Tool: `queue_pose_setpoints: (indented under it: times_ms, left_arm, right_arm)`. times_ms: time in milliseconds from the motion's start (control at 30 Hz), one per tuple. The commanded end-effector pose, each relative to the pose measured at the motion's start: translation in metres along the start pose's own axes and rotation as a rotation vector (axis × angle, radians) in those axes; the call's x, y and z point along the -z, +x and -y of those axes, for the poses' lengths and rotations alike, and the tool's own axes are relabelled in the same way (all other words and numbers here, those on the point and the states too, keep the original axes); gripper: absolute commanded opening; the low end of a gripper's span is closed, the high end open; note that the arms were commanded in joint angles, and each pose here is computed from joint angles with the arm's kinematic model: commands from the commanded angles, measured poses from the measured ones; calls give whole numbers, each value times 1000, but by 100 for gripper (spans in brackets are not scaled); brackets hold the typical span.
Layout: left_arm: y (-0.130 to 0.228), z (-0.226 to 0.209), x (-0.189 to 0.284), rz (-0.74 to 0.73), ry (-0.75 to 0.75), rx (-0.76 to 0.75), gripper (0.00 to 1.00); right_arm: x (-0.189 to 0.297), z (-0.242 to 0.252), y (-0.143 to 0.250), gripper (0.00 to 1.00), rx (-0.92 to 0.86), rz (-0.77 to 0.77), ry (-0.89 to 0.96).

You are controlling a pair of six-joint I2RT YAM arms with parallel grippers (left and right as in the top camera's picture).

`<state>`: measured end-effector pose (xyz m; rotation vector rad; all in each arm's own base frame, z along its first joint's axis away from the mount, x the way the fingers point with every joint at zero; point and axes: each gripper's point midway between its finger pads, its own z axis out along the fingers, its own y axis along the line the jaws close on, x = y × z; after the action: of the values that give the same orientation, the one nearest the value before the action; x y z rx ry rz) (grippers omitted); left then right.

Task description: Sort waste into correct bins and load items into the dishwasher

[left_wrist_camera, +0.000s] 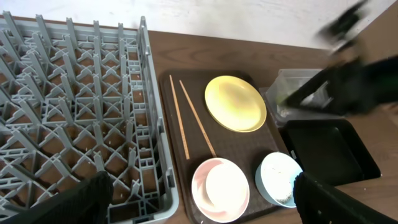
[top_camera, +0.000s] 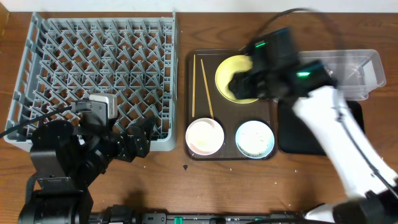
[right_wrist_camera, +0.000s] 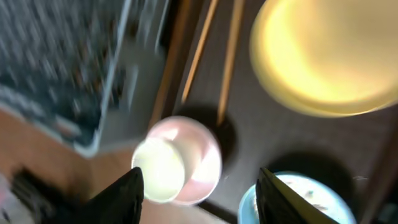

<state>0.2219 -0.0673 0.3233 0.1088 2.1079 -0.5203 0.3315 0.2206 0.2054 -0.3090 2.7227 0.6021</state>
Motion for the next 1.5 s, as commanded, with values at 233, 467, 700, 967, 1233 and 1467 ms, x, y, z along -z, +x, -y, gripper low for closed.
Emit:
queue_pose_setpoints:
  times_ms: [233, 467, 700, 967, 1233, 1467]
  left_arm:
    - [-5, 2, 3, 14, 1, -20, 93]
    - [-5, 2, 3, 14, 1, -20, 93]
    - [-2, 4, 3, 5, 16, -16, 93]
    - [-9, 16, 4, 30, 80, -12, 93]
    - [-25, 15, -6, 53, 103, 200, 94]
    - [-34, 76, -13, -65, 547, 219, 94]
  right_arm:
    - [-103, -29, 84, 47, 198, -362, 89]
    - [-128, -8, 91, 31, 135, -389, 207]
    - [-130, -6, 88, 11, 133, -379, 214]
    - [-112, 6, 75, 1, 100, -360, 210]
    - [-19, -10, 16, 1, 124, -124, -150]
    - [95, -43, -36, 1, 260, 227, -610]
